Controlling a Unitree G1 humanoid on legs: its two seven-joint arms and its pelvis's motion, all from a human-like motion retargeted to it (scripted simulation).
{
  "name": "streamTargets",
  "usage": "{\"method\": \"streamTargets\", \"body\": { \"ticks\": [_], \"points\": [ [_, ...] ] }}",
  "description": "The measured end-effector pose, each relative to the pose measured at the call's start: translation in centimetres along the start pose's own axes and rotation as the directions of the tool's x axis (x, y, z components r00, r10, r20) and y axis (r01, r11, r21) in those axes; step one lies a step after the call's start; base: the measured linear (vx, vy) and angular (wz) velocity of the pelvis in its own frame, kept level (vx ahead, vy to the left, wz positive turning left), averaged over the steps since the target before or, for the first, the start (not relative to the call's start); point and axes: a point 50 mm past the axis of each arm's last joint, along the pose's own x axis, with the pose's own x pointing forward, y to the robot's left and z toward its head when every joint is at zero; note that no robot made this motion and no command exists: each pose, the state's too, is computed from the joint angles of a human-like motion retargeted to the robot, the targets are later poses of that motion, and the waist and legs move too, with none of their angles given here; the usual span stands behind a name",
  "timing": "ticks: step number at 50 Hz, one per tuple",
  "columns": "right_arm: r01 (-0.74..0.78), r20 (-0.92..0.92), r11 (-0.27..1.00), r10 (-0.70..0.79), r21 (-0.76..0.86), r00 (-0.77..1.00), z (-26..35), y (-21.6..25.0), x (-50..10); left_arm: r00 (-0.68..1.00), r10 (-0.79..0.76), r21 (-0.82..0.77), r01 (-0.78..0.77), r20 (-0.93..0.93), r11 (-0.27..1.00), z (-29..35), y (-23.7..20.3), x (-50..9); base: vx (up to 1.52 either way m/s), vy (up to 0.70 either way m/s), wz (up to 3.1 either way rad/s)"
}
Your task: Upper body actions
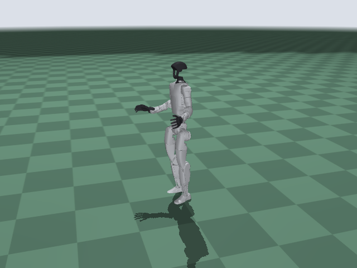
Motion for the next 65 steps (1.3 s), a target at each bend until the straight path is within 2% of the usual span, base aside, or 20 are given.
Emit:
{"method": "streamTargets", "body": {
  "ticks": [3,6,8,10,14,20,25,29,35,40,42,44,47,50,52,55,58,60,62,65],
  "points": [
    [-0.291,-0.327,0.955,0.257,-0.061,0.909,-5.9,4.1,-5.3,0.911,-0.177,0.064,0.216,-0.371,0.974,-7.7,-2.1,-4.3,0.0,0.0,0.0],
    [-0.589,-0.626,0.807,0.44,-0.039,0.644,-10.4,6.3,-12.1,0.681,-0.26,0.134,0.468,-0.684,0.873,-13.8,-2.1,-10.0,0.0,0.0,0.0],
    [-0.713,-0.776,0.701,0.449,-0.001,0.443,-12.3,6.5,-17.2,0.425,-0.226,0.149,0.687,-0.876,0.712,-17.1,-0.8,-15.0,0.0,0.0,0.0],
    [-0.757,-0.85,0.652,0.42,0.04,0.317,-12.8,6.4,-21.2,0.12,-0.107,0.049,0.858,-0.987,0.512,-18.7,1.4,-19.6,0.0,0.0,0.0],
    [-0.783,-0.91,0.6,0.399,0.167,0.112,-12.3,6.2,-26.8,-0.241,0.168,-0.159,0.906,-0.956,0.393,-18.9,4.8,-27.0,0.01,-0.01,-0.03],
    [-0.796,-0.901,0.551,0.433,0.251,0.015,-11.9,6.2,-29.1,-0.276,0.015,-0.197,0.721,-0.961,0.664,-18.9,3.0,-33.8,0.03,-0.02,-0.63],
    [-0.684,-0.908,0.656,0.418,0.318,-0.021,-12.8,5.3,-27.6,-0.296,-0.001,-0.213,0.683,-0.955,0.699,-19.0,4.5,-33.3,0.03,0.0,0.96],
    [-0.5,-0.921,0.804,0.389,0.323,0.03,-13.8,4.6,-24.4,-0.236,-0.019,-0.196,0.758,-0.972,0.622,-19.5,5.4,-30.4,0.01,-0.01,-0.07],
    [-0.076,-0.933,0.952,0.307,0.297,0.19,-15.3,1.6,-15.3,-0.041,-0.015,-0.043,0.903,-0.999,0.427,-19.8,6.2,-25.8,0.0,0.0,0.0],
    [0.371,-0.922,0.901,0.073,0.224,0.379,-15.9,-8.2,-5.3,-0.067,-0.035,-0.076,0.919,-0.997,0.387,-19.7,5.7,-25.6,-0.01,-0.03,0.3],
    [0.545,-0.871,0.809,-0.09,0.218,0.482,-14.5,-14.0,-0.8,-0.11,-0.052,-0.121,0.909,-0.993,0.398,-19.7,5.4,-25.8,-0.04,-0.09,0.39],
    [0.616,-0.76,0.744,-0.234,0.261,0.606,-11.6,-19.5,3.7,-0.123,-0.06,-0.137,0.896,-0.991,0.423,-19.7,5.2,-25.7,-0.06,-0.12,0.31],
    [0.576,-0.521,0.764,-0.377,0.293,0.765,-4.7,-25.7,9.6,-0.113,-0.066,-0.131,0.878,-0.991,0.461,-19.7,5.0,-25.6,-0.08,-0.07,0.08],
    [0.547,-0.19,0.811,-0.515,0.207,0.836,5.2,-29.3,14.3,-0.127,-0.071,-0.146,0.875,-0.989,0.462,-19.6,4.9,-25.7,-0.09,-0.02,-0.18],
    [0.608,0.058,0.786,-0.616,0.107,0.786,12.2,-30.9,15.4,-0.14,-0.071,-0.157,0.884,-0.988,0.441,-19.6,4.8,-25.9,-0.07,-0.02,-0.23],
    [0.802,0.497,0.598,-0.697,0.006,0.517,23.0,-32.6,13.3,-0.134,-0.059,-0.146,0.918,-0.989,0.368,-19.6,4.9,-25.4,-0.02,-0.02,-0.14],
    [0.928,0.795,0.368,-0.581,0.062,0.177,30.1,-32.5,8.9,-0.103,-0.05,-0.114,0.943,-0.993,0.314,-19.6,4.8,-24.6,0.0,0.0,0.0],
    [0.963,0.935,0.197,-0.337,0.184,-0.11,34.9,-30.7,3.9,-0.07,-0.051,-0.082,0.953,-0.996,0.292,-19.5,4.6,-23.9,0.02,-0.03,0.0],
    [0.941,0.948,0.137,-0.121,0.309,-0.293,37.4,-27.9,-0.2,-0.051,-0.052,-0.064,0.956,-0.997,0.288,-19.5,4.5,-23.4,0.04,-0.05,0.17],
    [0.856,0.851,0.208,0.142,0.474,-0.506,38.5,-23.1,-5.9,-0.026,-0.048,-0.039,0.96,-0.998,0.279,-19.4,4.5,-22.5,0.04,-0.05,0.08]
  ]
}}
